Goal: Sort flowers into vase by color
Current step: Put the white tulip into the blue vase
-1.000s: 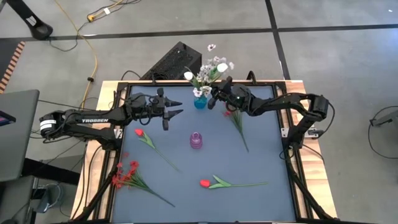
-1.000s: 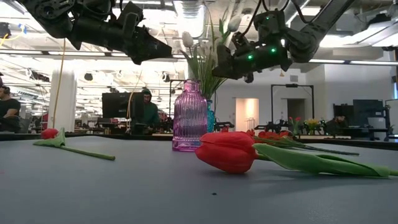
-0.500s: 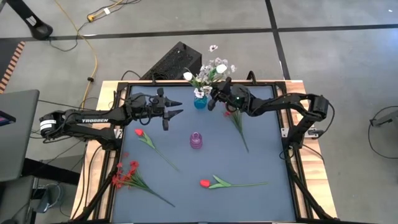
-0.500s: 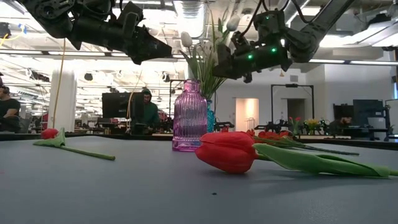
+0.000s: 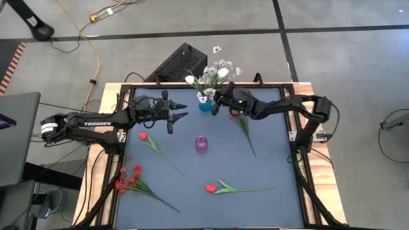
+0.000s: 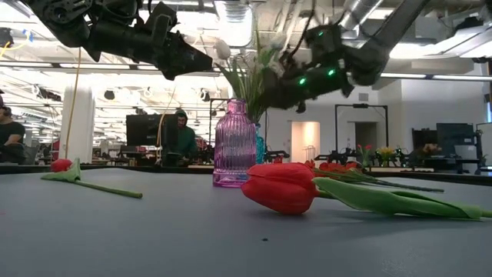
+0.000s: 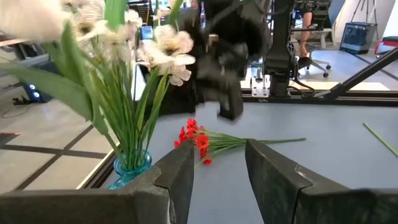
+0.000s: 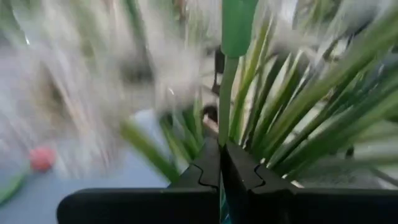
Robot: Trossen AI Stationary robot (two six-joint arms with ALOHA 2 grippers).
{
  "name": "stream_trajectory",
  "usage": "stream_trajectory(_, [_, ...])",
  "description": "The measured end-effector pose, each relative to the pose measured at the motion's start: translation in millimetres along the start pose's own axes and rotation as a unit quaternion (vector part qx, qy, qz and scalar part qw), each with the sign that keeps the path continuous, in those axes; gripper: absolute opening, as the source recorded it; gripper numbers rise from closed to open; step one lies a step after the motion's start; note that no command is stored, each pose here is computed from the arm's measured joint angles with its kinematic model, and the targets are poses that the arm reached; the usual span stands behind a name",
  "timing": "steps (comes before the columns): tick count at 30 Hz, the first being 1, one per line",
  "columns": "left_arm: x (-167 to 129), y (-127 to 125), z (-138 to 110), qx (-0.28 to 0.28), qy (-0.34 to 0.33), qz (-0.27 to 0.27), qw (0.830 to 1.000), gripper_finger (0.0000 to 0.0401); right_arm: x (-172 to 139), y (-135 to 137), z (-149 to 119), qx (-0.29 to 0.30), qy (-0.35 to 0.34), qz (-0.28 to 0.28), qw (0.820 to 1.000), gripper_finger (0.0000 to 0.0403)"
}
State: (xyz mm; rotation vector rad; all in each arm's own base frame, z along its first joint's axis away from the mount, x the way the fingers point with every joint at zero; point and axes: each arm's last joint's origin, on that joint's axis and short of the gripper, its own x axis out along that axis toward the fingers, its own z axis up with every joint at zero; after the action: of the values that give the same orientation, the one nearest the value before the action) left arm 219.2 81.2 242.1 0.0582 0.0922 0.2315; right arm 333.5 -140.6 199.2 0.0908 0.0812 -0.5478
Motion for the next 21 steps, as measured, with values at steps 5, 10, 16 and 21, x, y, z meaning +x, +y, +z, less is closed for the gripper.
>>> stream_trajectory(5, [0.0, -0.5, -0.5, -0.011, 0.002, -0.009, 1.0, 0.0135, 14.6, 9.0, -8.8, -0.025, 0.01, 0.008, 1.0, 0.0029])
stream_trajectory(10, [0.0, -0.6, -0.4, -0.008, 0.002, -0.009, 1.0, 0.0135, 16.1, 10.3, -8.3, -0.032, 0.026, 0.007, 0.999, 0.0029])
stream_trajectory(16, [0.0, -0.4, -0.1, 0.0, 0.0, -0.006, 1.0, 0.0135, 14.5, 7.0, -9.4, -0.036, 0.048, -0.006, 0.998, 0.003])
stream_trajectory(21, [0.0, -0.4, -0.2, 0.003, 0.0, -0.006, 1.0, 0.0135, 14.4, 5.8, -10.0, -0.038, 0.054, -0.008, 0.998, 0.0048])
